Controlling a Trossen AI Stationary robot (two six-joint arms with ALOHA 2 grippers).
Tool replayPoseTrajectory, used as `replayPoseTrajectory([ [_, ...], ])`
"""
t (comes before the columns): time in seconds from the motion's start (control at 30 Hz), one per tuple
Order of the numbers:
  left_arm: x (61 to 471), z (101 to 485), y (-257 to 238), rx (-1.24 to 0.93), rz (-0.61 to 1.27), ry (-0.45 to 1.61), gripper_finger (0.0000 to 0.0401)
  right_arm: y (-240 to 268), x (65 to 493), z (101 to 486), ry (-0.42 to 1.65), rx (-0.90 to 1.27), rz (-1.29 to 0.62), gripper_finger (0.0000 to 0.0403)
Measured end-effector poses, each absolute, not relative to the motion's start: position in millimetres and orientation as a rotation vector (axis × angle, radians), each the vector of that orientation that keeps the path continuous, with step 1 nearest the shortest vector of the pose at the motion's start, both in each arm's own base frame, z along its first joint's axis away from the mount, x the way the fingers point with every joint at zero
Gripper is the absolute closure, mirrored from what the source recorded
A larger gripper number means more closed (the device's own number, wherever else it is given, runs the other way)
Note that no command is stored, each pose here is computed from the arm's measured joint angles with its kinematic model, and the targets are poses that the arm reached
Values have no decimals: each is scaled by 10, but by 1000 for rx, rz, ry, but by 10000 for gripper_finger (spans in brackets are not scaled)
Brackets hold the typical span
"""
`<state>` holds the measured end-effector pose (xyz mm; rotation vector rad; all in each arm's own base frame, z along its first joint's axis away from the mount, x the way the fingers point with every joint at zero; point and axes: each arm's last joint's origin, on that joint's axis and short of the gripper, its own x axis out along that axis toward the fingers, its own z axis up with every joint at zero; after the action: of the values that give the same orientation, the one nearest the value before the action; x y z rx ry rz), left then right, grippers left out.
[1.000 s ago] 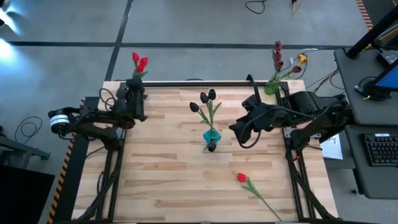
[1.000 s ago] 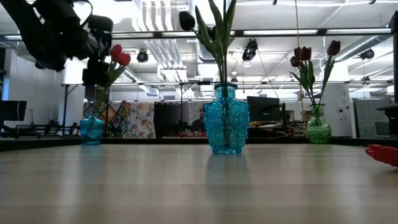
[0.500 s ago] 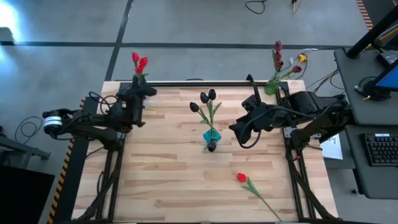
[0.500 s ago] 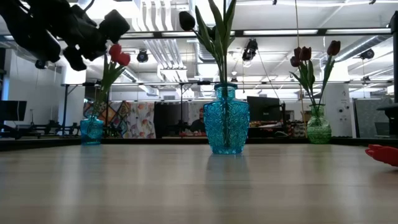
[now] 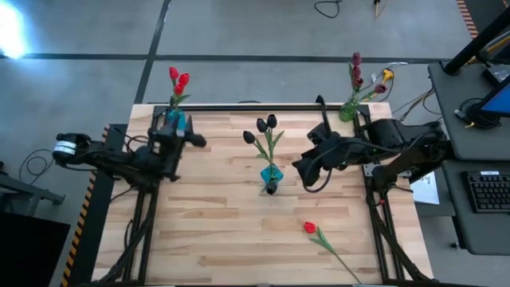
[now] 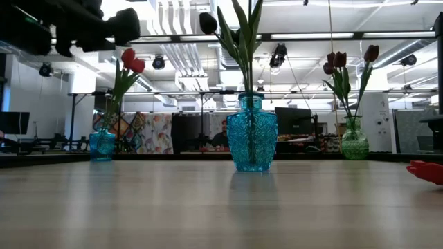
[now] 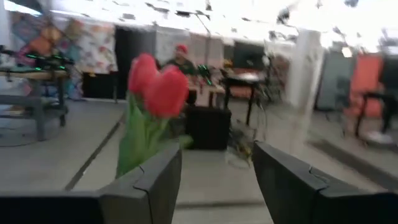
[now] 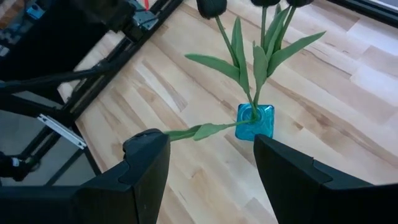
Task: Sort flowers into vase by color
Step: Put the red flower into the left blue vase
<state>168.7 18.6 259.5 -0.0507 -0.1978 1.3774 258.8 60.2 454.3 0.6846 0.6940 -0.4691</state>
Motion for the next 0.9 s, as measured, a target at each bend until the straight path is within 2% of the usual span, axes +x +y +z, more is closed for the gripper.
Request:
replayPoseTrajectory([
  [0.17,1634,2600,-219,-59,1216,-93,216,759,2686,4387,811,584,-420,179],
  [0.27,1588,2597,-430,-73,1097,-80,216,889,2647,4242,1000,575,-399,179],
  [0.37,1541,2579,-584,-88,1030,-51,216,1028,2613,4081,1156,575,-462,179],
  [0.57,1439,2577,-833,-105,871,-49,216,1311,2644,3725,1273,533,-500,179],
  [0.77,1386,2661,-954,-146,794,-61,216,1755,2551,3245,1455,464,-537,179],
  [0.9,1358,2784,-1047,-210,743,-81,216,2065,2485,2893,1485,416,-594,179],
])
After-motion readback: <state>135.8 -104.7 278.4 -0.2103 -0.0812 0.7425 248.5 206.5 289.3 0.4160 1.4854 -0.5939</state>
